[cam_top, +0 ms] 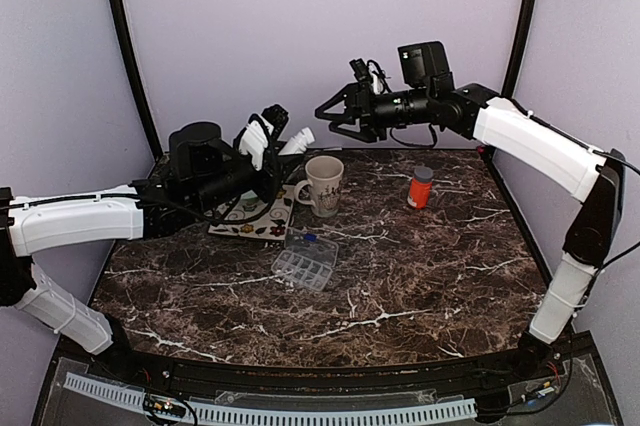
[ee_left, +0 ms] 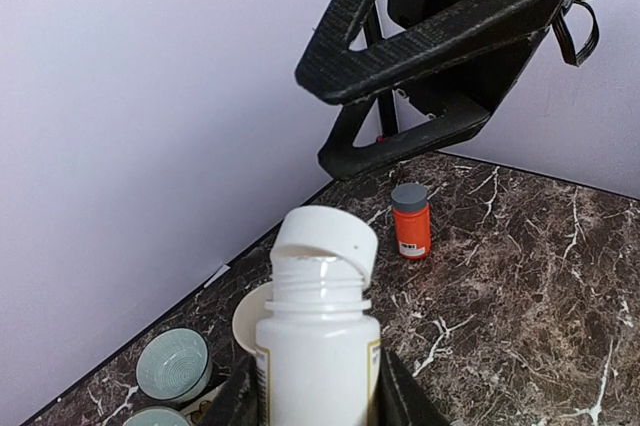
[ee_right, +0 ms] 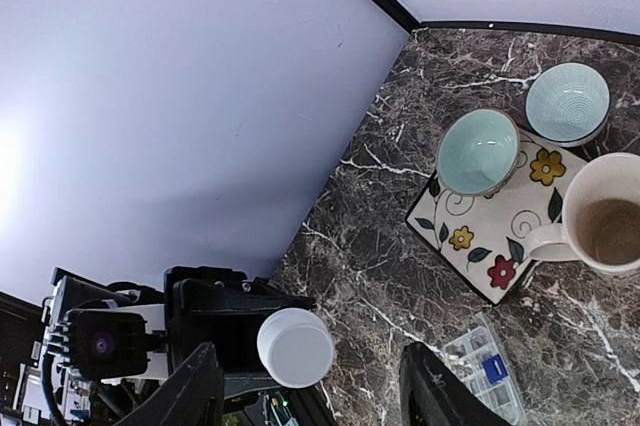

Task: Sort the pills into containers
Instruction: Screw the lid of the pill bottle onto the pill bottle.

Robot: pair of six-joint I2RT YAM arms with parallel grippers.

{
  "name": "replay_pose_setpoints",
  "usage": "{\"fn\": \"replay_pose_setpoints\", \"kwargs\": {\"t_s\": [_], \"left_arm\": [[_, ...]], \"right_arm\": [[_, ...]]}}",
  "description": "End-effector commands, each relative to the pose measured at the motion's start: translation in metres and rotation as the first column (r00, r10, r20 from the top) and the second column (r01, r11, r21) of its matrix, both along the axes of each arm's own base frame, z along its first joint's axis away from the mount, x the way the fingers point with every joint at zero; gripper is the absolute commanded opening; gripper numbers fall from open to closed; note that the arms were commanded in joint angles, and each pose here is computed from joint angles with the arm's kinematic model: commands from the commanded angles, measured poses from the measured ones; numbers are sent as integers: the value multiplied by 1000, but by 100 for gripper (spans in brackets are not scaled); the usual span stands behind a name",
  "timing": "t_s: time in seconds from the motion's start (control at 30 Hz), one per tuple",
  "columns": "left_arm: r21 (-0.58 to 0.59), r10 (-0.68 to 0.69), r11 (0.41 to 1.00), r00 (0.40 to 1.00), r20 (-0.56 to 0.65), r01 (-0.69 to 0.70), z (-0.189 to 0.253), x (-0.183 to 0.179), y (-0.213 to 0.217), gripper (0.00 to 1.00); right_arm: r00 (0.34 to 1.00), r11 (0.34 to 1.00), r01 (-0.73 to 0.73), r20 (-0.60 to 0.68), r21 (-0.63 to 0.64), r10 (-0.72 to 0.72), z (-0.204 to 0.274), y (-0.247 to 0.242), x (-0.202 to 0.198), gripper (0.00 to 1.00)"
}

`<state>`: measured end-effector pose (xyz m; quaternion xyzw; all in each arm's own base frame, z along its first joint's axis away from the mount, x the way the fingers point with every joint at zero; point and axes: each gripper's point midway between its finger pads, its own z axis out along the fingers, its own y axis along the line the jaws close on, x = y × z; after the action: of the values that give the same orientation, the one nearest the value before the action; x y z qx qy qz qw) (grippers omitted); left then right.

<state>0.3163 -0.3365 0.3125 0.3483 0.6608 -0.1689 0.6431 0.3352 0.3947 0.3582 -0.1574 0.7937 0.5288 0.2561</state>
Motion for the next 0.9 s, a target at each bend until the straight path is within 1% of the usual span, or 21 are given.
{"fn": "replay_pose_setpoints", "kwargs": {"t_s": [0.0, 0.37, 0.87], "left_arm": [[-78, -8, 997, 999, 31, 11, 30, -3, 7, 0], [-94, -31, 995, 999, 31, 34, 35, -3, 5, 0], [-100, -44, 994, 998, 39, 48, 39, 0, 2, 0]], "right_arm": [[999, 996, -30, 46, 90, 25, 26, -1, -6, 60], [998, 987, -70, 0, 143, 70, 18, 6, -10, 60], [993, 985, -91, -58, 148, 101, 0, 15, -7, 61]]}}
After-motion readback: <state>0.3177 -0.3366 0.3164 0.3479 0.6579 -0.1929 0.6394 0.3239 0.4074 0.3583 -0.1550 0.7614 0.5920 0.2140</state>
